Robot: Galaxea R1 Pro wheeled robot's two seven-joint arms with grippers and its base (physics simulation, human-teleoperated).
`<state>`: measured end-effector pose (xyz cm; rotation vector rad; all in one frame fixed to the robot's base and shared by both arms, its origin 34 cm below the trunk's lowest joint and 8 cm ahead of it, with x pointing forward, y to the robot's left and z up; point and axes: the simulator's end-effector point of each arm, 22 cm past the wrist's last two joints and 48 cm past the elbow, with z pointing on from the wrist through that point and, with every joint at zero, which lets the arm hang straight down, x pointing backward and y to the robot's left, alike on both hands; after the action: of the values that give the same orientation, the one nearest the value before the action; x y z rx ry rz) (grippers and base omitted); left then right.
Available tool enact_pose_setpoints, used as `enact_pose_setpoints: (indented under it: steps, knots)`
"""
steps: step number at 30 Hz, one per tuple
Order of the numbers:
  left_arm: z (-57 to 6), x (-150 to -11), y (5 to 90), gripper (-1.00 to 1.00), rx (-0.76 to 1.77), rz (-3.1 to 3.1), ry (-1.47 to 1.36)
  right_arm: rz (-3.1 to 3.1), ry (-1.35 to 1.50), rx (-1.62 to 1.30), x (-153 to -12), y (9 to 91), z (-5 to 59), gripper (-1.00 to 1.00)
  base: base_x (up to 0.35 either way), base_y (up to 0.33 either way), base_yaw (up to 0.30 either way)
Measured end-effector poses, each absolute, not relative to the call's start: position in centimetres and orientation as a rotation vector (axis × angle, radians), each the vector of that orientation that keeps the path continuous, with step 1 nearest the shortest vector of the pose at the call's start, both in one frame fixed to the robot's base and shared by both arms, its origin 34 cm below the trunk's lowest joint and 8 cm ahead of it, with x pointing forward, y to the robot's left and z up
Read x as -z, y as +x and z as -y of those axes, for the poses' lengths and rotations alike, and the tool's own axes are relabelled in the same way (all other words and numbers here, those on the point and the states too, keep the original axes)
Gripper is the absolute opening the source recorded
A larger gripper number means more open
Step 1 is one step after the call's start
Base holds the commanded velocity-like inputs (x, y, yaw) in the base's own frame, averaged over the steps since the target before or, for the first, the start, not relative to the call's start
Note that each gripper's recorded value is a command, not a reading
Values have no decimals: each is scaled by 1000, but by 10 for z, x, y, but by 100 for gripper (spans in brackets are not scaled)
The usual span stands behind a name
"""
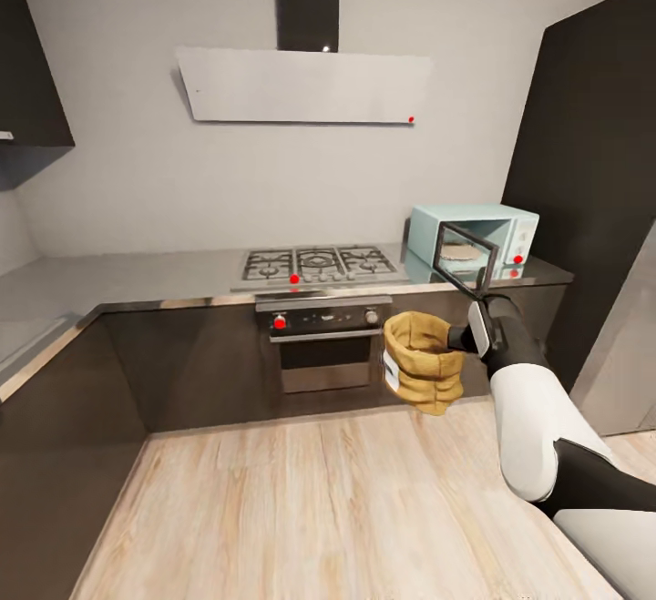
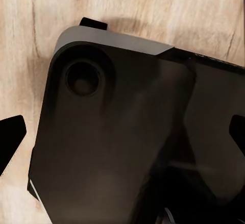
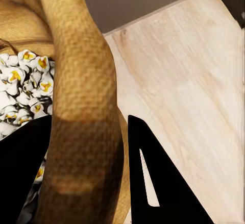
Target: In the kitchen, take the popcorn bag from the countertop, put it into the microwave, and heat it until the popcorn is cooked so the cooked popcorn ends up inside the bag.
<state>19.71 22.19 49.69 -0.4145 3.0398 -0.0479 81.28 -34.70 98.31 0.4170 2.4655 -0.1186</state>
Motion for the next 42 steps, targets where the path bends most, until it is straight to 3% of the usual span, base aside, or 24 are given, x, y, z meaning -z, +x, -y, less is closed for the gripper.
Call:
enact_pose_setpoints:
  steps: [29, 42]
  knots:
    - [-222, -497, 197, 100, 48, -3041, -412, -2458, 441, 143, -985, 810, 366, -100, 2, 0, -294]
    - [-222, -497, 196, 100, 49, -3042, -410, -2458, 443, 146, -984, 810, 368, -100, 213, -162, -294]
